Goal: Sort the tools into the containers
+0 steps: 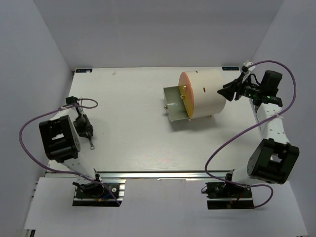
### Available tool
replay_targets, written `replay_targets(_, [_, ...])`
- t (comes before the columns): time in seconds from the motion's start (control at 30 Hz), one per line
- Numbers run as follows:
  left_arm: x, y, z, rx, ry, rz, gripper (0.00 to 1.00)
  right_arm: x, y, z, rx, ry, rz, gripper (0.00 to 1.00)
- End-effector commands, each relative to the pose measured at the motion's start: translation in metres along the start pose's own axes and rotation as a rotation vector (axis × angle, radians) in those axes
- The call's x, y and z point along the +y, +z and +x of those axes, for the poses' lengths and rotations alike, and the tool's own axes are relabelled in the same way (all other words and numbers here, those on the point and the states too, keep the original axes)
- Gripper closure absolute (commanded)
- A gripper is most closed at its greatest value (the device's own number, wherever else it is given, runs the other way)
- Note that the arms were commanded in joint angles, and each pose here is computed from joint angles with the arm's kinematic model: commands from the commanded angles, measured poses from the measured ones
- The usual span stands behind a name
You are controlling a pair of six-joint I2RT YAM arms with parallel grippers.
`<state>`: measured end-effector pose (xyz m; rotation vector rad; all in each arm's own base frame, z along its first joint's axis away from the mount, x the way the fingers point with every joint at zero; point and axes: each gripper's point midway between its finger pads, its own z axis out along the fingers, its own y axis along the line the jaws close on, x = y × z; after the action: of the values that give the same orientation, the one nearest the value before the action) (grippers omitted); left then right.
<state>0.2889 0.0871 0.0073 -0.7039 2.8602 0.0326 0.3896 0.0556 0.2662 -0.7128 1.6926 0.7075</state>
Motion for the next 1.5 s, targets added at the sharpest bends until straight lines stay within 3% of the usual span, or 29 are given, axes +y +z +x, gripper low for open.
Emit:
replay_targets(0.0, [-0.018,0.043,0.041,0.138,-0.006,0.1,0.62,0.007,-0.007,-0.017,-0.042,-0.024,-0.014,0.45])
replay_targets(0.03, [-0.017,0.046,0.047,0.153,-0.019,0.092,0.7,0.006,-0.008,-0.018,-0.044,-0.02,-0.012,0.46])
replay_targets(0.1, [-0.015,0.049,0.047,0.143,-0.027,0.078,0.73,0.007,-0.009,-0.019,-0.046,-0.018,-0.013,0.45])
replay_targets(0.3, [-0.006,0.047,0.044,0.106,-0.039,0.005,1.0,0.008,-0.011,-0.022,-0.052,-0.01,-0.009,0.45])
replay_targets(0.73, [-0.045,-0.008,-0.011,-0.151,-0.003,0.019,1.0,0.011,-0.011,-0.024,-0.062,0.007,-0.021,0.45])
replay_targets(1.17, [-0.123,-0.04,-0.037,-0.232,0.019,0.155,1.0,0.013,-0.012,-0.022,-0.062,0.007,-0.021,0.45])
replay_targets(1.47, [-0.184,-0.062,-0.044,-0.27,0.114,0.223,1.0,0.011,-0.014,-0.021,-0.062,0.006,-0.015,0.45])
